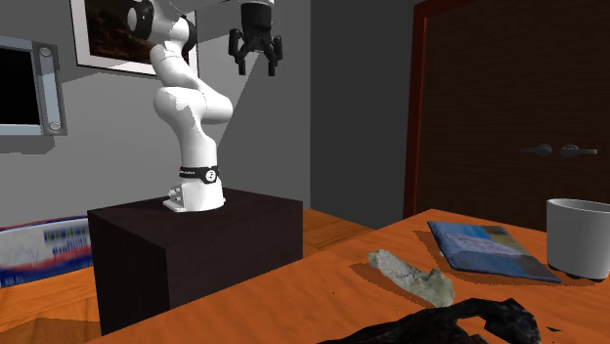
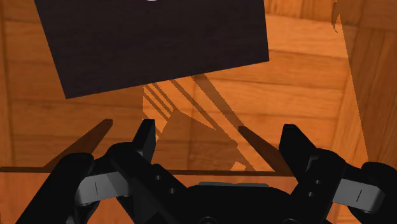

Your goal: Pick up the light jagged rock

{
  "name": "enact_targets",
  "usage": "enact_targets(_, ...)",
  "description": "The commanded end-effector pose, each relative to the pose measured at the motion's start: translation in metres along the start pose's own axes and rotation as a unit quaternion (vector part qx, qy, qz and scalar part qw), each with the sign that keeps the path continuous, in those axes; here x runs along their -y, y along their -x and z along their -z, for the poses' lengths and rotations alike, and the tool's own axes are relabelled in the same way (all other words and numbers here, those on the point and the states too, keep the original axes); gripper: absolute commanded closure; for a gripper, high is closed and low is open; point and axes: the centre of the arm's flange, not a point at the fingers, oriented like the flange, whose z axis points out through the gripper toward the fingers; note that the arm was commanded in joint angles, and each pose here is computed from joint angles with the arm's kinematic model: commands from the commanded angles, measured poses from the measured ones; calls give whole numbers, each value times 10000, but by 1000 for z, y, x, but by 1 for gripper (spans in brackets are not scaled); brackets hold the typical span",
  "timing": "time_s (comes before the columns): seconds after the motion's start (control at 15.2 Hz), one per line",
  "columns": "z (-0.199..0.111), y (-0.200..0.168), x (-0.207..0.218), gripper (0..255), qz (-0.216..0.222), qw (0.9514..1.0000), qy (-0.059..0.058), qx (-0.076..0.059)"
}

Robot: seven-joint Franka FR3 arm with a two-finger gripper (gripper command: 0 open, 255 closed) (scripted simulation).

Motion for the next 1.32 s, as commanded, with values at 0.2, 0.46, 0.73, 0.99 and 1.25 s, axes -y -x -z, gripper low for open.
enact_targets(0.2, -18, -36, 5, 0, -63, 10000, 65, 31)
enact_targets(0.46, -42, -85, 9, 0, -148, 9997, 152, 73)
enact_targets(0.73, -67, -133, 13, 0, -232, 9994, 238, 114)
enact_targets(0.99, -92, -181, 16, 0, -316, 9989, 325, 156)
enact_targets(1.25, -117, -229, 17, 0, -400, 9982, 411, 198)
